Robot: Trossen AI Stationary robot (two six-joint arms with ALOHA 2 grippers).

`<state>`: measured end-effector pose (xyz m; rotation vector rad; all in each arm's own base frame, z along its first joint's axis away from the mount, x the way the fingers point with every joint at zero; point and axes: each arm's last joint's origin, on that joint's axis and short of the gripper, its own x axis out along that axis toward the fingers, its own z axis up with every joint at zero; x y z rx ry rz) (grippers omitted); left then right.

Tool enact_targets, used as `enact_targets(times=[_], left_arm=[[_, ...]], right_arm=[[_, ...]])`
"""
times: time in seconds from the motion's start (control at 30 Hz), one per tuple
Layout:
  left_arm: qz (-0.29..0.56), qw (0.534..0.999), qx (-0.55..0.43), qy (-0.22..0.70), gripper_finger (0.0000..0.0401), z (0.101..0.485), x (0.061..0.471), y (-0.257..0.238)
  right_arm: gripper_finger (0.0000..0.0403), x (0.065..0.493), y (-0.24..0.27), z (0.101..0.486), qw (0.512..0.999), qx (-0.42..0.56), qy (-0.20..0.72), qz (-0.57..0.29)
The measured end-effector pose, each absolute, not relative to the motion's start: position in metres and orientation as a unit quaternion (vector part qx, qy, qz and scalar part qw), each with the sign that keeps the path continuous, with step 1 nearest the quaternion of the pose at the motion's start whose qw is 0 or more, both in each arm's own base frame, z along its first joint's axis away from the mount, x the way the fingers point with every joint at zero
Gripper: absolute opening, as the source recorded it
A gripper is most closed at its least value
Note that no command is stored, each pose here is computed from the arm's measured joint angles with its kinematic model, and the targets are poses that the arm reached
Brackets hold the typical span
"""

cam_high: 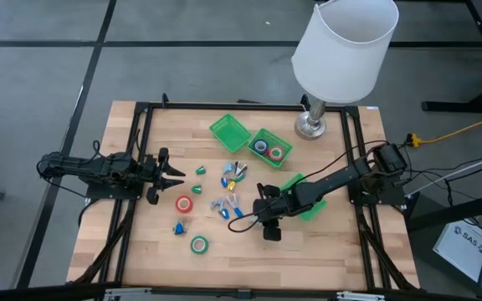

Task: Pick and place Stapler, Stapler remover, tape
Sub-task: Put the right gray staple remover into the bottom basket

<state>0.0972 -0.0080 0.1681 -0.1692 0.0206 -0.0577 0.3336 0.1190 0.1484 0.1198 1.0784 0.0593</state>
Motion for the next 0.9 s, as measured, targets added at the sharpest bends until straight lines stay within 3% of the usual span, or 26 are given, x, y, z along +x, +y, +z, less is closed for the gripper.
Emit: enact_targets(times=[0.17,0.47,0.63,0.9], left_arm=[[-0.029,0.996,-0.084,0.010,0.0107,0.168,0.097,-0.008],[-0.029,0.996,-0.084,0.010,0.0107,0.168,0.097,-0.008],[-0.029,0.996,-0.084,0.010,0.0107,0.168,0.097,-0.008],[-0.029,0.996,-0.084,0.010,0.0107,0.168,0.097,-0.008]], right_arm=[[0.0113,0.335,0.119,0.149,0.859,0.061,0.507,0.029],[0.0012,0.337,0.117,0.150,0.853,0.126,0.506,0.014],[0.0022,0.339,0.113,0.155,0.856,0.145,0.495,0.011],[0.0006,0.333,0.104,0.186,0.866,0.153,0.475,0.011]])
